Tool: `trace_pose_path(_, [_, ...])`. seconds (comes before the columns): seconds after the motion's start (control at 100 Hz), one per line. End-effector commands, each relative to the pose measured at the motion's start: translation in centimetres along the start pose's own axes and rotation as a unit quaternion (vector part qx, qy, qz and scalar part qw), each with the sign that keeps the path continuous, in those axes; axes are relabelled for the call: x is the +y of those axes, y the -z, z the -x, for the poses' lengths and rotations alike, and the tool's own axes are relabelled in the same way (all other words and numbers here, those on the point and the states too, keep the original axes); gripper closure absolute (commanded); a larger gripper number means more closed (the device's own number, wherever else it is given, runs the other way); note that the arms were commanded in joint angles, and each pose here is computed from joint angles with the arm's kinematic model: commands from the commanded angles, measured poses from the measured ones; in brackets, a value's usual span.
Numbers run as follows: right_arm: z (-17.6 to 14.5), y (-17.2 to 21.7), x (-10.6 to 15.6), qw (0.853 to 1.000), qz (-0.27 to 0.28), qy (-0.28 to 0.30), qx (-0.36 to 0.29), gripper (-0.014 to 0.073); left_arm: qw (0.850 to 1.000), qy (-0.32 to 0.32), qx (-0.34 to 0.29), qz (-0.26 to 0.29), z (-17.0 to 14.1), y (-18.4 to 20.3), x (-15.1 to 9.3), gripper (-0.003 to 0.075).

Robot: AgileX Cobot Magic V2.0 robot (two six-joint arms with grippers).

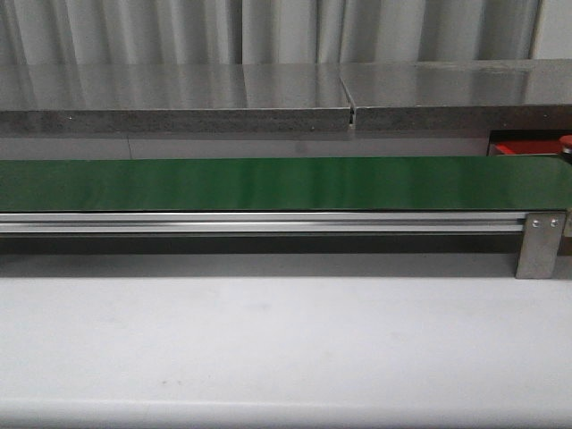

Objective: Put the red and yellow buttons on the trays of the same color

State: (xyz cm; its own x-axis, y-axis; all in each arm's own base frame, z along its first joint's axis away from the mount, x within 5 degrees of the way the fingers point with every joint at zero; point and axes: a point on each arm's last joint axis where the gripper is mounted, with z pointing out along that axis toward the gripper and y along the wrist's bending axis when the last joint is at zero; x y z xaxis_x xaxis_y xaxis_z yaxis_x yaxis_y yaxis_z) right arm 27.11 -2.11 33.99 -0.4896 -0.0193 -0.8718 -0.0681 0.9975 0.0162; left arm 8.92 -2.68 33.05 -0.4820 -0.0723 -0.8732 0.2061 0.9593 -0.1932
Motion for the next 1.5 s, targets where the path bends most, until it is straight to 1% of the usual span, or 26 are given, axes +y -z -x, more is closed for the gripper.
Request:
trace_pose_path(0.0, [1.5,2.2,1.0,0.999,0.006,0.022,-0.043,0.0713,0.999,0.006,-0.042,-0.009,1.3,0.4,-0.3,0.0741])
trace_pose_path(0.19, [0.1,5.0,2.6,0.997,0.025,0.036,-0.062,0.0713,0.999,0.006,-0.042,-0.009,1.3,0.4,-0.3,0.0741])
trace_pose_path(0.44, [-4.1,9.2,3.3,0.995,0.021,0.04,-0.09,0.0713,0.999,0.006,-0.042,-0.009,1.3,0.4,-0.3,0.0741])
trace_pose_path(0.61, [-6.7,12.4,3.8,0.99,0.016,0.045,-0.131,0.0713,0.999,0.007,-0.039,-0.01,1.2,0.4,-0.3,0.0741])
trace_pose_path(0.77, [-8.5,14.1,4.1,0.985,0.011,0.049,-0.163,0.0713,0.999,0.009,-0.03,-0.013,1.1,0.3,-0.4,0.0741])
trace_pose_path(0.88, [-8.9,14.9,4.2,0.982,0.01,0.052,-0.18,0.0713,0.999,0.011,-0.028,-0.014,1.0,0.3,-0.4,0.0741])
trace_pose_path(0.97, [-8.9,14.9,4.3,0.982,0.01,0.052,-0.18,0.0713,0.999,0.012,-0.029,-0.011,1.1,0.2,-0.3,0.0741])
trace_pose_path(1.13, [-9.0,14.9,4.3,0.983,0.013,0.052,-0.175,0.0713,0.999,0.019,-0.018,0.018,1.8,-1.0,0.3,0.0741])
trace_pose_path(1.24, [-9.0,14.9,4.3,0.983,0.013,0.052,-0.175,0.0713,0.996,0.069,-0.027,0.039,3.1,-2.3,1.0,0.0741])
trace_pose_path(1.34, [-9.0,14.9,4.3,0.983,0.013,0.052,-0.175,0.0713,0.994,0.082,-0.029,0.059,4.4,-3.5,1.8,0.0741])
trace_pose_path(1.49, [-9.0,14.9,4.3,0.983,0.013,0.052,-0.175,0.0713,0.991,0.1,-0.005,0.093,6.6,-6.1,3.4,0.074])
